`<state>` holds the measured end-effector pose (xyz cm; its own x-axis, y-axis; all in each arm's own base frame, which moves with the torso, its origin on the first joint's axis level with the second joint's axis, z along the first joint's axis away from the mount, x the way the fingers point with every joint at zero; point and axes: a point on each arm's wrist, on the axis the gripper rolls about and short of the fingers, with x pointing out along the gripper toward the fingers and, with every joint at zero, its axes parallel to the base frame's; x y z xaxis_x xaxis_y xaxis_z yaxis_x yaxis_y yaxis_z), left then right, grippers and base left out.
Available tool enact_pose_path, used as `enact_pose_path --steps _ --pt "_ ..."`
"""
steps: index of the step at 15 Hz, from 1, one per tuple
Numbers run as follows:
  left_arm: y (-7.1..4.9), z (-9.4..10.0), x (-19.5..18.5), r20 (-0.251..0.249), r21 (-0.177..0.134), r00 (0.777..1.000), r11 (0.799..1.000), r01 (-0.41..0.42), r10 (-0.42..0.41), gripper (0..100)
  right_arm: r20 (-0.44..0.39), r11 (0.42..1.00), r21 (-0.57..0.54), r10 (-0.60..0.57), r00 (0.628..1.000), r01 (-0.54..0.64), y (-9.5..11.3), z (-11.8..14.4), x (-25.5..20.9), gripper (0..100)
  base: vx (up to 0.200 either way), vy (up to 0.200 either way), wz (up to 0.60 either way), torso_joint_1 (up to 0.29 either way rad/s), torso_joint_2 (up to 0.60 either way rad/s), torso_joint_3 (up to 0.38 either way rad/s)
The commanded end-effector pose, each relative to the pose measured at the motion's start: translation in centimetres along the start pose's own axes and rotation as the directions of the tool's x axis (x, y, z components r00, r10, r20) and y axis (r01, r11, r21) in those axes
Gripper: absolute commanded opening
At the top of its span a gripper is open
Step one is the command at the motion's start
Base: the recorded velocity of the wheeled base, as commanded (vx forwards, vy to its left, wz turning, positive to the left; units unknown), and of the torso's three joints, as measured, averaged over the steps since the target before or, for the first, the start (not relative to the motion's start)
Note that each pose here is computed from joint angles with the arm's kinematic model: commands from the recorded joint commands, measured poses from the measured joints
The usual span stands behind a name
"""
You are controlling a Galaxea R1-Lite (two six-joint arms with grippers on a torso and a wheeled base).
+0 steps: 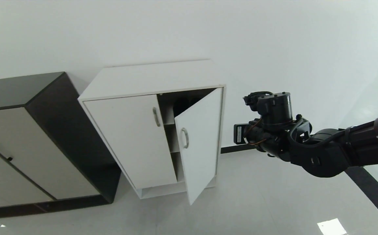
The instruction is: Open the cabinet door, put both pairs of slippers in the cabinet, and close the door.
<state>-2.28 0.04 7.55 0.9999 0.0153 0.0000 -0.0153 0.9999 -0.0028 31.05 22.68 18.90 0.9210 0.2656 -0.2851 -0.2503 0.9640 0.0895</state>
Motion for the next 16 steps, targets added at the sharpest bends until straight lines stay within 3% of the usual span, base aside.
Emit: enact_pose_path --steps 1,7,13,16 --pt "0.0 0.0 0.0 0.002 0.0 1.0 1.0 0.0 0.0 0 -0.001 1.0 0.0 -0.001 1.0 0.001 0.0 0.0 0.0 0 0.0 0.0 0.6 0.012 0.0 0.002" --pt "0.0 0.0 0.0 0.002 0.0 1.0 1.0 0.0 0.0 0 0.054 1.0 -0.027 0.009 0.999 -0.008 -1.1 -0.1 -0.3 0 0.0 0.0 0.0 0.0 0.0 0.0" --pt "0.0 0.0 0.0 0.002 0.0 1.0 1.0 0.0 0.0 0 0.052 0.975 -0.088 0.21 0.976 -0.205 -2.1 -3.7 -1.0 0 0.0 0.0 0.0 0.0 0.0 0.0" --pt "0.0 0.0 0.0 0.002 0.0 1.0 1.0 0.002 -0.002 0 0.034 0.94 -0.1 0.331 0.943 -0.326 -3.3 -4.9 -1.4 0 0.0 0.0 0.0 0.0 0.0 0.0"
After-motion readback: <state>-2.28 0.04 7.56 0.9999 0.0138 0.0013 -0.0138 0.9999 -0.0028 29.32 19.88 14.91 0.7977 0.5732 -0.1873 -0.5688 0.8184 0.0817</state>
